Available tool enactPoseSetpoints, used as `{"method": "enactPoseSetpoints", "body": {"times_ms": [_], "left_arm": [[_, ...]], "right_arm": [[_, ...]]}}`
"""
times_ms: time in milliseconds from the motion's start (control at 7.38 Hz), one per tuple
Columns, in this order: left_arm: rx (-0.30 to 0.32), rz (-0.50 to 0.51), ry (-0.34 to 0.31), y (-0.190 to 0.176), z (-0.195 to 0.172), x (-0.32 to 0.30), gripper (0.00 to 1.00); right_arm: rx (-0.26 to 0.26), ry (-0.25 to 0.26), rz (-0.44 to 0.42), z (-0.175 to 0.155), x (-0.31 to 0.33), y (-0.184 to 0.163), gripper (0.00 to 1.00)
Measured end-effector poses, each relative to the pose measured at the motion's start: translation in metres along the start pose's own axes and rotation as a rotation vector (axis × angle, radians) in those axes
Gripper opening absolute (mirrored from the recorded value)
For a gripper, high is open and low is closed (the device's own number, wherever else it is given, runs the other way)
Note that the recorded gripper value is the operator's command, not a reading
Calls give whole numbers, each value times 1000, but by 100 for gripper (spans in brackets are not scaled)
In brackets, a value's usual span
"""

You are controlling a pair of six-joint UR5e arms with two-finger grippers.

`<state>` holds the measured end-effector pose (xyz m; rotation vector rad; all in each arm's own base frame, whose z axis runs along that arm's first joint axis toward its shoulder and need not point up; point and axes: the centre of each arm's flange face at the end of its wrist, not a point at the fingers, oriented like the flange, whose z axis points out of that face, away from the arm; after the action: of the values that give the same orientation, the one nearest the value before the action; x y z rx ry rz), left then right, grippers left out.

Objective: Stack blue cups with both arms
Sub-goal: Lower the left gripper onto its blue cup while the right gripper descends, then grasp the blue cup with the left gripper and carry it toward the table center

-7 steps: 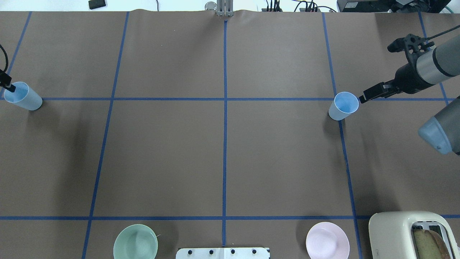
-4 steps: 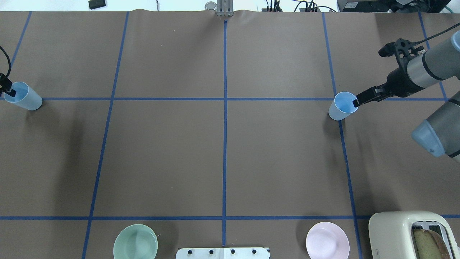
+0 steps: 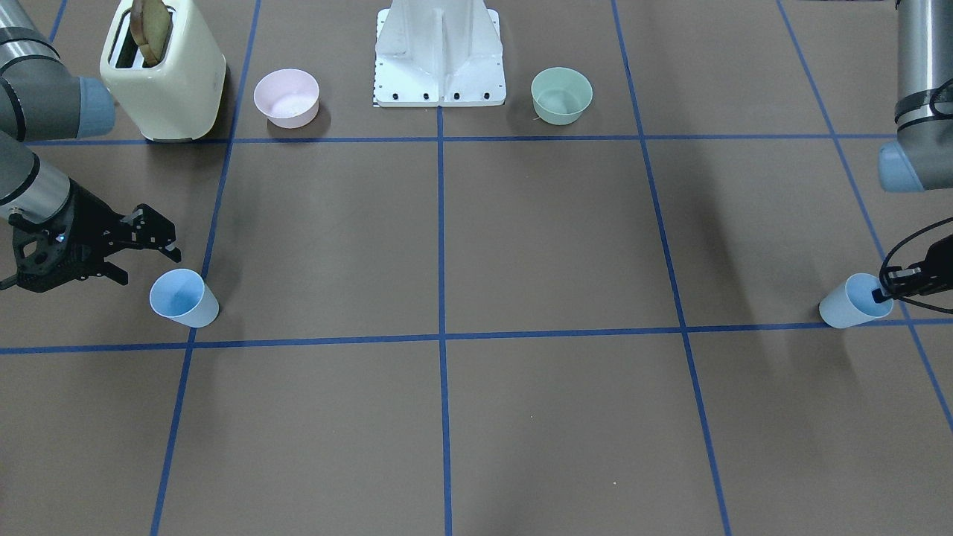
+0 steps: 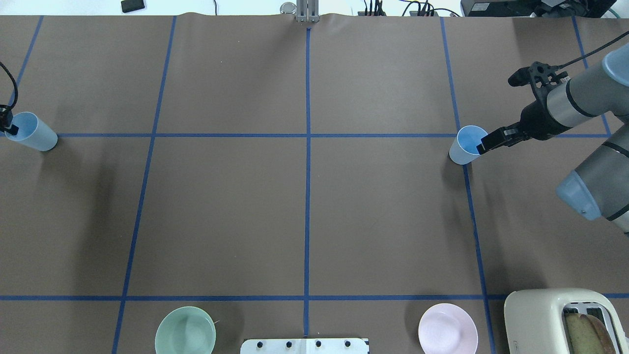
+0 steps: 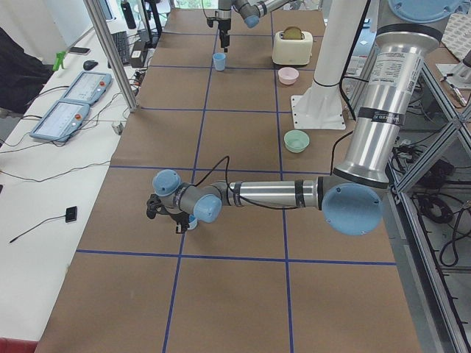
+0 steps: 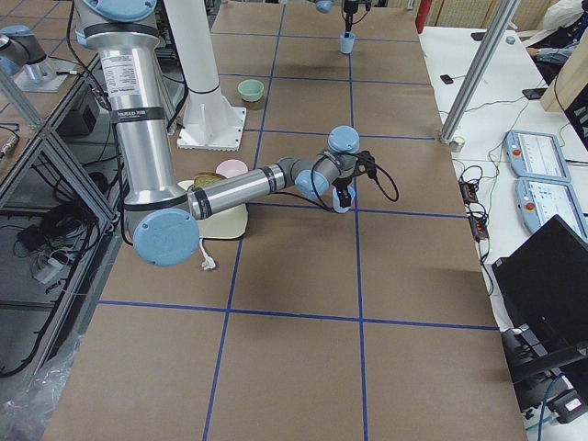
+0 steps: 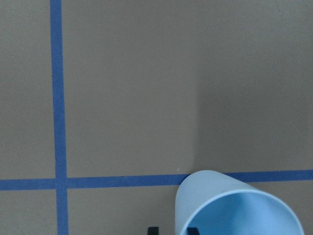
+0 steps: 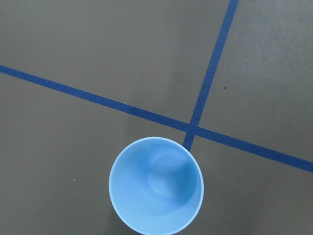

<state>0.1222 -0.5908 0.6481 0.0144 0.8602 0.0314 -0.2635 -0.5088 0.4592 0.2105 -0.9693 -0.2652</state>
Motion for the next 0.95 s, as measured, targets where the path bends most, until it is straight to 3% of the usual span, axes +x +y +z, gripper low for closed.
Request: {"method": "enactPoseSetpoints", "body": {"times_ms": [406, 948], "left_arm": [[-48, -11, 128, 2, -30, 47, 0], [-36, -165, 176, -14, -96, 160, 0]], "right_arm": [[-12, 10, -1, 7, 8, -1, 81], [-10, 17, -8, 20, 11, -39, 79]]}}
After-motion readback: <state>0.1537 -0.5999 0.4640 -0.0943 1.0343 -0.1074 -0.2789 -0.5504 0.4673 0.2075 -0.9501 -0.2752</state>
